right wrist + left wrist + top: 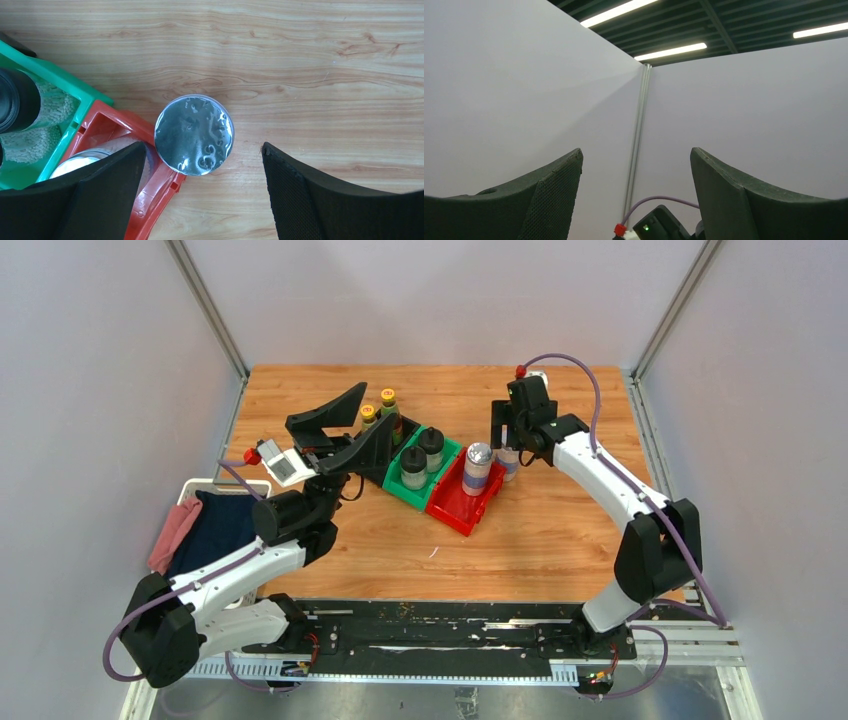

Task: Organize the condiment bottles
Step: Pick up the bottle from the center of the board.

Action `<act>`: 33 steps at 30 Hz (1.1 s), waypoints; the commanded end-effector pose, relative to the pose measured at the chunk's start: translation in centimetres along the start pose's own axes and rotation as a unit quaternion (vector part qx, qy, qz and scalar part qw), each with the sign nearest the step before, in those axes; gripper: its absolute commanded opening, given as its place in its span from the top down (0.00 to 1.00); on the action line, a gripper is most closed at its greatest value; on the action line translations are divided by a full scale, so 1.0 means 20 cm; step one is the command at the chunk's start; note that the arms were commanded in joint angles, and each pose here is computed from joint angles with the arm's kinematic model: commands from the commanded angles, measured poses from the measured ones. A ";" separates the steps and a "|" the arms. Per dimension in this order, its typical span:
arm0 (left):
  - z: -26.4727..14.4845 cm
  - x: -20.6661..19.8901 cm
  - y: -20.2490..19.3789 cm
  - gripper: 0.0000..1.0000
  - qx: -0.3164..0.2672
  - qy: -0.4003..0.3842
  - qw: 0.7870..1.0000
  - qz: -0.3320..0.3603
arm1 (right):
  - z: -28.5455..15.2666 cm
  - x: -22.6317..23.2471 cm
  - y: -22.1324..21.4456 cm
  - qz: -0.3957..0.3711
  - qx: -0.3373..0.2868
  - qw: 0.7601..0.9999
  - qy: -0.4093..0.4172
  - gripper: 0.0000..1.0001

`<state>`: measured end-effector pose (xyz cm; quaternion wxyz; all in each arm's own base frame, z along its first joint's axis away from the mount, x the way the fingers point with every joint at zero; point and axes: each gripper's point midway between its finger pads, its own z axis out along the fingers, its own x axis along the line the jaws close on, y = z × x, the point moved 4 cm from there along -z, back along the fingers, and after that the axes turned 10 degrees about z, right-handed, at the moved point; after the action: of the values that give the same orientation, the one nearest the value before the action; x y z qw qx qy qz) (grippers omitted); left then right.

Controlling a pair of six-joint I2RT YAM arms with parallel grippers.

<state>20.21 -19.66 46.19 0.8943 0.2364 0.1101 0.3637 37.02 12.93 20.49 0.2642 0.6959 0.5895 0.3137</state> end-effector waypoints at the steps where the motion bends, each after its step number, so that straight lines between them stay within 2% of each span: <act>1: 0.01 -0.02 0.03 0.19 -0.009 -0.006 1.000 0.003 | 0.05 -0.03 -0.04 0.009 0.012 1.000 -0.005 0.11; 33: 0.01 -0.02 0.02 0.19 -0.008 -0.007 1.000 0.001 | 0.16 -0.02 -0.07 0.007 0.030 1.000 0.004 0.13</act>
<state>20.17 -19.70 46.19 0.8946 0.2365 0.1099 0.3628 38.32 13.48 18.16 0.2445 0.6986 0.5967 0.3099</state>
